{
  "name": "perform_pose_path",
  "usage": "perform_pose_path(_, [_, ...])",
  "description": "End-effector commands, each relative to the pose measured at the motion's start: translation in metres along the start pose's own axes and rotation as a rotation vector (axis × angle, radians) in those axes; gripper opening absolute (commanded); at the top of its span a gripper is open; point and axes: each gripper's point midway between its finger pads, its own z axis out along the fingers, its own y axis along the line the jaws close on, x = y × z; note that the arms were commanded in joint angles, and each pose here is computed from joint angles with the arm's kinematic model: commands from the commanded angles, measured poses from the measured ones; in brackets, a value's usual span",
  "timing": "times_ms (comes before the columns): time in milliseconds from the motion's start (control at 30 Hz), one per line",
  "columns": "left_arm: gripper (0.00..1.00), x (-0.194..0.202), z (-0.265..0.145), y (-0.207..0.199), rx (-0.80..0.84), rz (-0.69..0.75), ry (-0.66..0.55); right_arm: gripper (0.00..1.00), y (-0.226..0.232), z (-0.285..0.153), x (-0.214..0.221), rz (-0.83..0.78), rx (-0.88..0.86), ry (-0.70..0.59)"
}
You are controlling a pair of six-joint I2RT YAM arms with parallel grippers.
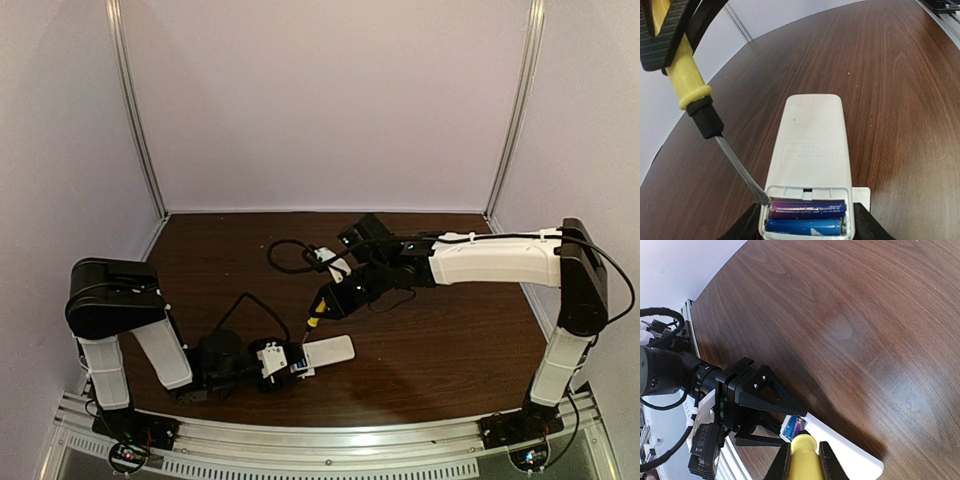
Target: Unload the batteries from the remote control
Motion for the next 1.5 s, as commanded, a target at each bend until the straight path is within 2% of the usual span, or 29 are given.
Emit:
perform_pose_path(0, [0.07, -0.050, -0.004, 0.040, -0.193, 0.131, -0.197, 0.00, -0.034, 0.027, 0.073, 0.066, 0.117, 0.212])
perform_pose_path(1467, [0.07, -0.047, -0.003, 0.042, -0.208, 0.129, -0.189, 0.00, -0.010, 0.006, 0.058, 0.032, 0.134, 0.163])
